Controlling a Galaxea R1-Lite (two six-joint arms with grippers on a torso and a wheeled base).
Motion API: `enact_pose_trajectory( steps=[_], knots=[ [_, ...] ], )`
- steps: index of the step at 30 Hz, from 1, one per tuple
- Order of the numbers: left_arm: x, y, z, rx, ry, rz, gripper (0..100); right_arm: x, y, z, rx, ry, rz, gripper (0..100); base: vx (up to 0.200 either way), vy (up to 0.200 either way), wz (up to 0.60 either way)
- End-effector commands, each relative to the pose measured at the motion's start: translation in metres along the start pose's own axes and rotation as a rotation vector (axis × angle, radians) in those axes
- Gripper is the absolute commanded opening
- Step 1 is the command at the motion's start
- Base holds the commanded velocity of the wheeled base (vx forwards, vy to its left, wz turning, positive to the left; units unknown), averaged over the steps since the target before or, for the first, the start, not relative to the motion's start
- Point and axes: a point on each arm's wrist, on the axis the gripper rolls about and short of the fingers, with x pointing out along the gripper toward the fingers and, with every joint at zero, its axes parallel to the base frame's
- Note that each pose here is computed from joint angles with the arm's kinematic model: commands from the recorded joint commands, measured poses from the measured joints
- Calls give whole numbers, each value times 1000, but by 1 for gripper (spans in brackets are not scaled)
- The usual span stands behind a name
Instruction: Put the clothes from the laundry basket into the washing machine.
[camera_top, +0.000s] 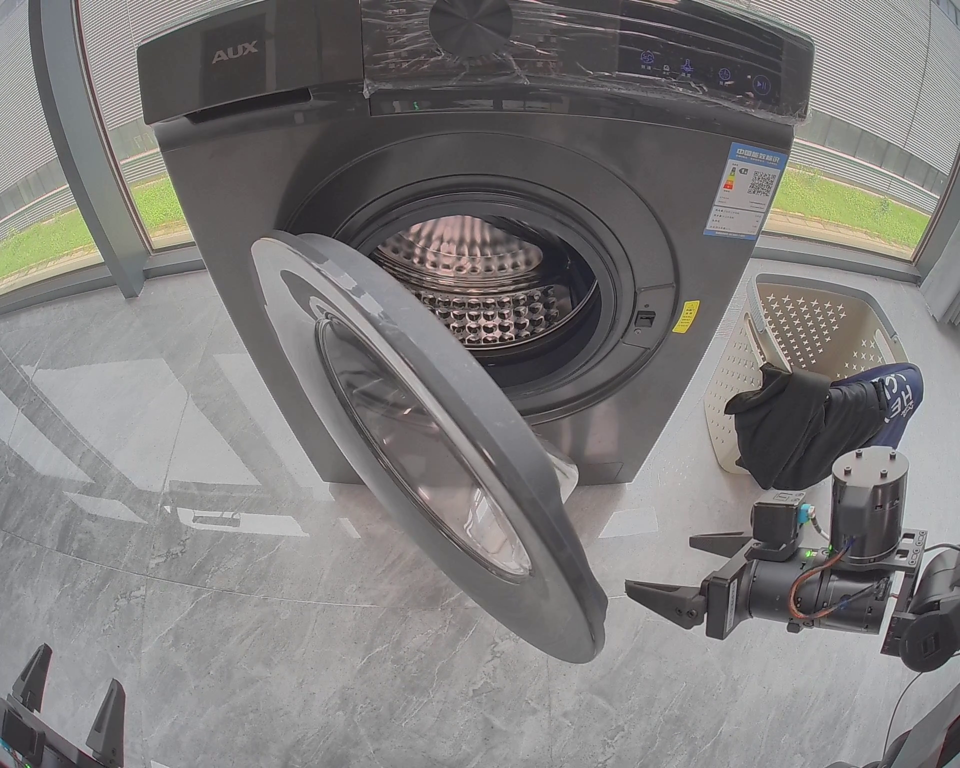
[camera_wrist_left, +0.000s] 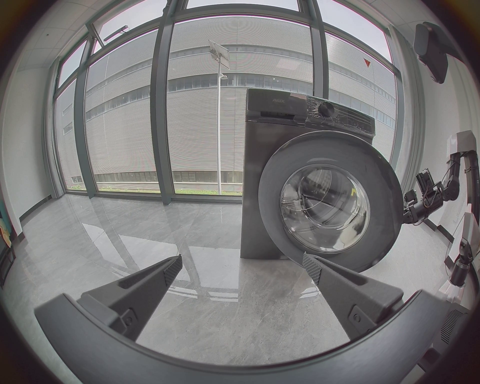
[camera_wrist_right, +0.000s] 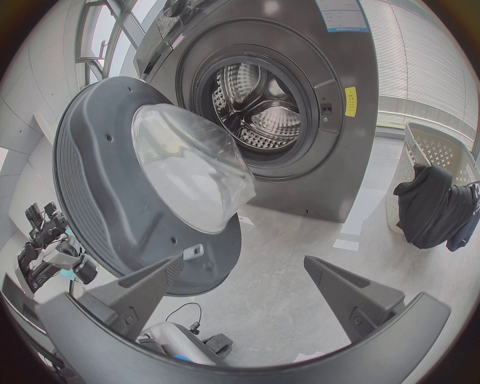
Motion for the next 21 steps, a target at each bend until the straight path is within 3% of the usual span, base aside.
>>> enact_pose_trajectory(
  steps=[1,5,11,17,21],
  knots=[
    [0,0,-5,0,5,1,100,4,1,11,-4,-37,-4,100,-200,0,0],
    [0,0,-5,0,5,1,100,23,2,15,9,-31,-32,100,-200,0,0],
    [0,0,-5,0,5,1,100,40,17,14,31,-20,19,100,0,0,0],
    [0,0,-5,-2,5,1,100,41,34,9,3,-31,86,100,0,0,0],
    [0,0,-5,0,5,1,100,42,32,13,9,-48,79,100,0,0,0]
  ],
)
